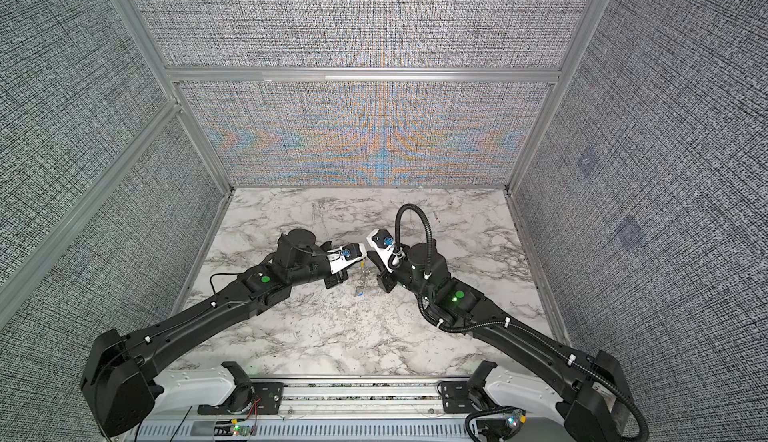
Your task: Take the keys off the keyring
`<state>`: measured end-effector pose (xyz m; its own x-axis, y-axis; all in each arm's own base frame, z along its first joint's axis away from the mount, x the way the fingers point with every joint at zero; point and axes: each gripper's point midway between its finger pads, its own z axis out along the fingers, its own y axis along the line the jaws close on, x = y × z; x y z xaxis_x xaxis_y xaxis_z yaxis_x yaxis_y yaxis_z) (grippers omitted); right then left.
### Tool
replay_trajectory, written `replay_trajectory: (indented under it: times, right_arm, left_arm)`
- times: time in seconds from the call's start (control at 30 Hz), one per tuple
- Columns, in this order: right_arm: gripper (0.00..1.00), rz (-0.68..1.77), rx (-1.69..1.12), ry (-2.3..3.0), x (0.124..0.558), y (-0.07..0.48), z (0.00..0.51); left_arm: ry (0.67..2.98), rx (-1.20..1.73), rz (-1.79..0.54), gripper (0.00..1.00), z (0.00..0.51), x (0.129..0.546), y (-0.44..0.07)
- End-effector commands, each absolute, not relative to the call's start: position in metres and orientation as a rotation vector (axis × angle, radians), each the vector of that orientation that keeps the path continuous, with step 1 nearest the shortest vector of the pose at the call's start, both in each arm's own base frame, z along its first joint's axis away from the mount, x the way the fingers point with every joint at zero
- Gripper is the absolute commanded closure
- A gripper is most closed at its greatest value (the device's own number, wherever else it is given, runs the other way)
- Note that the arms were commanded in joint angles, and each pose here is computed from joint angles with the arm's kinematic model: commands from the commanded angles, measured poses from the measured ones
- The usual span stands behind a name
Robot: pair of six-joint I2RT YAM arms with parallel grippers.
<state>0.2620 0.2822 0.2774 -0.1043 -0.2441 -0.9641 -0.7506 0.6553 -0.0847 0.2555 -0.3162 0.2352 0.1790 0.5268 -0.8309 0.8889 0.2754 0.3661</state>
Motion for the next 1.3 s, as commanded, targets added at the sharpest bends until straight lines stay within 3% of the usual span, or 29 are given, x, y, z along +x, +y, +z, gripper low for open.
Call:
replay_trajectory:
  times: [0.0, 1.27]
  right_arm:
    - [1.0, 0.463, -0.726, 1.637, 0.273, 0.276, 0.291]
    - [1.0, 0.371, -0.664, 1.614, 0.272, 0.268, 0.295]
  left_arm:
    - [1.463, 1.362, -0.476, 1.0, 0.241, 0.253, -0.32]
    - [1.495, 1.312, -0.544, 1.0, 0.242, 0.253, -0.31]
